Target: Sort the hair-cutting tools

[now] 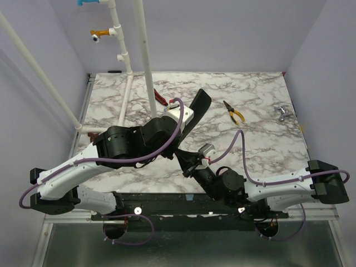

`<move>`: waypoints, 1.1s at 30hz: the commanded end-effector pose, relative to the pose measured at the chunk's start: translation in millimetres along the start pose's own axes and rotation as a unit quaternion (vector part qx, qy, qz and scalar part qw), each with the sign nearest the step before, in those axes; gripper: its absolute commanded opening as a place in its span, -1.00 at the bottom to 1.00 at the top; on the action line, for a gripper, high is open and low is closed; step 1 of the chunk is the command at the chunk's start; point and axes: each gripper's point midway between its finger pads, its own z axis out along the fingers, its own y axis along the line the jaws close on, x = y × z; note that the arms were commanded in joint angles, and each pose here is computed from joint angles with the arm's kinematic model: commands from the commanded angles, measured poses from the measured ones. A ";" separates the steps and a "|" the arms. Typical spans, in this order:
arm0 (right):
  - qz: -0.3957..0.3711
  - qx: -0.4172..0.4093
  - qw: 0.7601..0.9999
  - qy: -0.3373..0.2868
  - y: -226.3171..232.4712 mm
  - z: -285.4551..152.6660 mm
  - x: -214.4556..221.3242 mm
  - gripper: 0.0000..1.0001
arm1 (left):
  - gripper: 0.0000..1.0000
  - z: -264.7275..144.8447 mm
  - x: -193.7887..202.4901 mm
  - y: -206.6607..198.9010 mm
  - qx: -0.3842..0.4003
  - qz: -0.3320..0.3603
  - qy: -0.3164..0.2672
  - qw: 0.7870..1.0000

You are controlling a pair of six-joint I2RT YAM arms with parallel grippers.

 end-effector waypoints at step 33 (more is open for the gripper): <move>-0.103 0.185 0.977 0.001 -96.8 -25.1 -31.7 -0.99 | -1.00 4.9 88.5 -11.3 0.081 -0.048 0.041 0.995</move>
